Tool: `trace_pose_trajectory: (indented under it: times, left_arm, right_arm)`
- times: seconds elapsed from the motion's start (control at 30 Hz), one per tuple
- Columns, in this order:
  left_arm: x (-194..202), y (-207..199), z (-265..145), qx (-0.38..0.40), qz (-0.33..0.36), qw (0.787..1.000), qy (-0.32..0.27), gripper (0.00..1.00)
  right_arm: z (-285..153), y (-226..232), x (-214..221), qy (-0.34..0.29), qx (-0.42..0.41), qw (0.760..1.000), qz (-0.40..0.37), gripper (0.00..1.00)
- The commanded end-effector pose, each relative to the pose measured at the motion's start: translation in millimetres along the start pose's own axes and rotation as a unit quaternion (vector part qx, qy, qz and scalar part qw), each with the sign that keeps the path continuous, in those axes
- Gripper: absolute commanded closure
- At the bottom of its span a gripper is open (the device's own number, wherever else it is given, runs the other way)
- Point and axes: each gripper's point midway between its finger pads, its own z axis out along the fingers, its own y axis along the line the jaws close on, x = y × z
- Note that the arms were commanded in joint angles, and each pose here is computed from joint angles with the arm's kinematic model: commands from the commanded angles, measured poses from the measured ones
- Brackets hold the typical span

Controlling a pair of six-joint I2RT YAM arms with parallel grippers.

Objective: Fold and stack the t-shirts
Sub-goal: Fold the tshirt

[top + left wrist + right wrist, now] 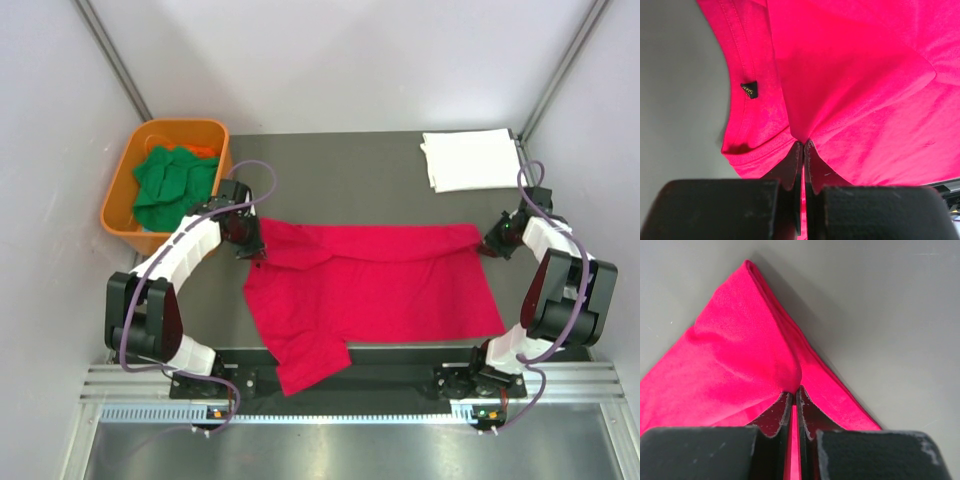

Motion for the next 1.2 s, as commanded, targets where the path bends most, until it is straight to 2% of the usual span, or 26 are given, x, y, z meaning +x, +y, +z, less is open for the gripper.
trace_pose_trajectory:
  times: [0.0, 0.13, 0.33, 0.4, 0.47, 0.57, 1.17]
  left_arm:
    - [1, 4, -3, -0.008, 0.013, 1.000, -0.006, 1.00]
    - [4, 8, -2, -0.015, 0.014, 1.000, -0.005, 1.00]
    - [10, 12, 7, -0.024, 0.018, 0.999, 0.014, 1.00]
    - [11, 12, 9, -0.022, 0.017, 0.999, 0.016, 1.00]
    - [11, 10, 10, -0.017, 0.016, 1.000, 0.017, 1.00]
    - [10, 6, 11, -0.007, 0.015, 1.000, 0.020, 1.00]
    - [5, -3, 18, 0.013, 0.011, 1.000, 0.020, 1.00]
  right_arm:
    - [-13, -3, -6, -0.022, 0.003, 1.000, -0.006, 0.99]
    - [-13, -8, -3, -0.021, 0.012, 1.000, -0.006, 0.99]
    - [-9, -28, -2, -0.023, 0.053, 0.998, 0.003, 0.94]
    - [-11, -28, -3, -0.025, 0.057, 0.998, 0.003, 0.89]
    - [-12, -27, -1, -0.024, 0.052, 0.998, 0.002, 0.76]
    - [-13, -26, 0, -0.025, 0.049, 0.998, 0.002, 0.69]
    - [-7, -28, 4, -0.036, 0.051, 0.996, 0.057, 0.69]
